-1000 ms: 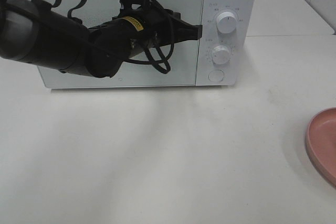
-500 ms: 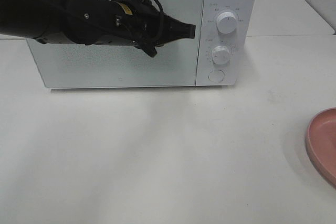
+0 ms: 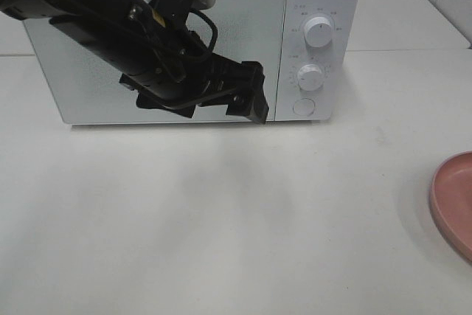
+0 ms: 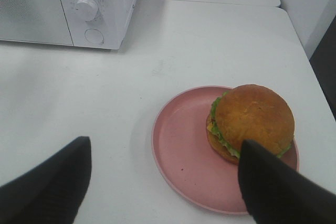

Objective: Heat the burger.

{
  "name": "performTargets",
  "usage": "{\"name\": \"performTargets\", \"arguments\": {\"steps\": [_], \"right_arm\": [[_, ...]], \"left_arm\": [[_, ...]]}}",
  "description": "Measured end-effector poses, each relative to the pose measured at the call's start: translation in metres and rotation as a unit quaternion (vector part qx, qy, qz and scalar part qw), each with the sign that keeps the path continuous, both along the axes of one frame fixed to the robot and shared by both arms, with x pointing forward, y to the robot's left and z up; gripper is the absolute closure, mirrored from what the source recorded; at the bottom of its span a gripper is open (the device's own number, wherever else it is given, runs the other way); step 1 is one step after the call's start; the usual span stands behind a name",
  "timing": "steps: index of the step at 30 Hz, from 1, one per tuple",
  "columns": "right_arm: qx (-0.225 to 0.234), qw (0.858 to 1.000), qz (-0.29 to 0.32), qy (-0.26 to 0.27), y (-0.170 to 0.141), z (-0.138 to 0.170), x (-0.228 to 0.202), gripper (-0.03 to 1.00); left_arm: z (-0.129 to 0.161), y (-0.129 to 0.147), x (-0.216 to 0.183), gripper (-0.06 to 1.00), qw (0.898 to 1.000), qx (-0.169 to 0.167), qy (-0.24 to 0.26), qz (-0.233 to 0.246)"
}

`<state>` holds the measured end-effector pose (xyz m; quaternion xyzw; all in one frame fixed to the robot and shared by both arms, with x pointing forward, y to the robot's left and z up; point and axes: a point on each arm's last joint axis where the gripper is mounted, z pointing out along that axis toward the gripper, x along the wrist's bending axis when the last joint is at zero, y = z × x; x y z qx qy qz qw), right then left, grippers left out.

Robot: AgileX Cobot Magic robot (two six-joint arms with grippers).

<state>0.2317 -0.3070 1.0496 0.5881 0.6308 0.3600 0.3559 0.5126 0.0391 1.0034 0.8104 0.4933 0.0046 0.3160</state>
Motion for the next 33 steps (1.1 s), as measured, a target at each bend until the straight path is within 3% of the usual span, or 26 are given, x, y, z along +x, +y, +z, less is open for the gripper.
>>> {"name": "performTargets", "arguments": {"steps": [6,12,15,17,19,25,26,30,31,33], "right_arm": [[0.000,1.000,0.000,0.000,0.000,0.000,0.000,0.21],[0.000,1.000,0.000,0.000,0.000,0.000,0.000,0.21],[0.000,1.000,0.000,0.000,0.000,0.000,0.000,0.21],[0.000,1.000,0.000,0.000,0.000,0.000,0.000,0.21],[0.000,1.000,0.000,0.000,0.000,0.000,0.000,0.21],[0.000,1.000,0.000,0.000,0.000,0.000,0.000,0.21],[0.000,1.000,0.000,0.000,0.000,0.000,0.000,0.21],[0.000,1.000,0.000,0.000,0.000,0.000,0.000,0.21],[0.000,1.000,0.000,0.000,0.000,0.000,0.000,0.21],[0.000,1.000,0.000,0.000,0.000,0.000,0.000,0.21]], "left_arm": [[0.013,0.014,-0.028,-0.02,0.993,0.060,0.089,-0.058],[0.030,0.036,-0.044,-0.02,0.987,0.113,0.092,-0.074],[0.033,0.041,-0.047,-0.02,0.987,0.121,0.085,-0.069],[0.044,0.066,-0.058,-0.02,0.988,0.133,0.069,-0.032],[0.045,0.072,-0.060,-0.02,0.988,0.133,0.069,-0.024],[0.053,0.127,-0.073,-0.02,0.989,0.119,0.068,0.049],[0.053,0.147,-0.078,-0.02,0.987,0.120,0.072,0.076],[0.055,0.178,-0.087,-0.02,0.983,0.119,0.073,0.118],[0.057,0.197,-0.093,-0.02,0.979,0.118,0.071,0.150],[0.057,0.207,-0.098,-0.02,0.977,0.119,0.068,0.166]]}}
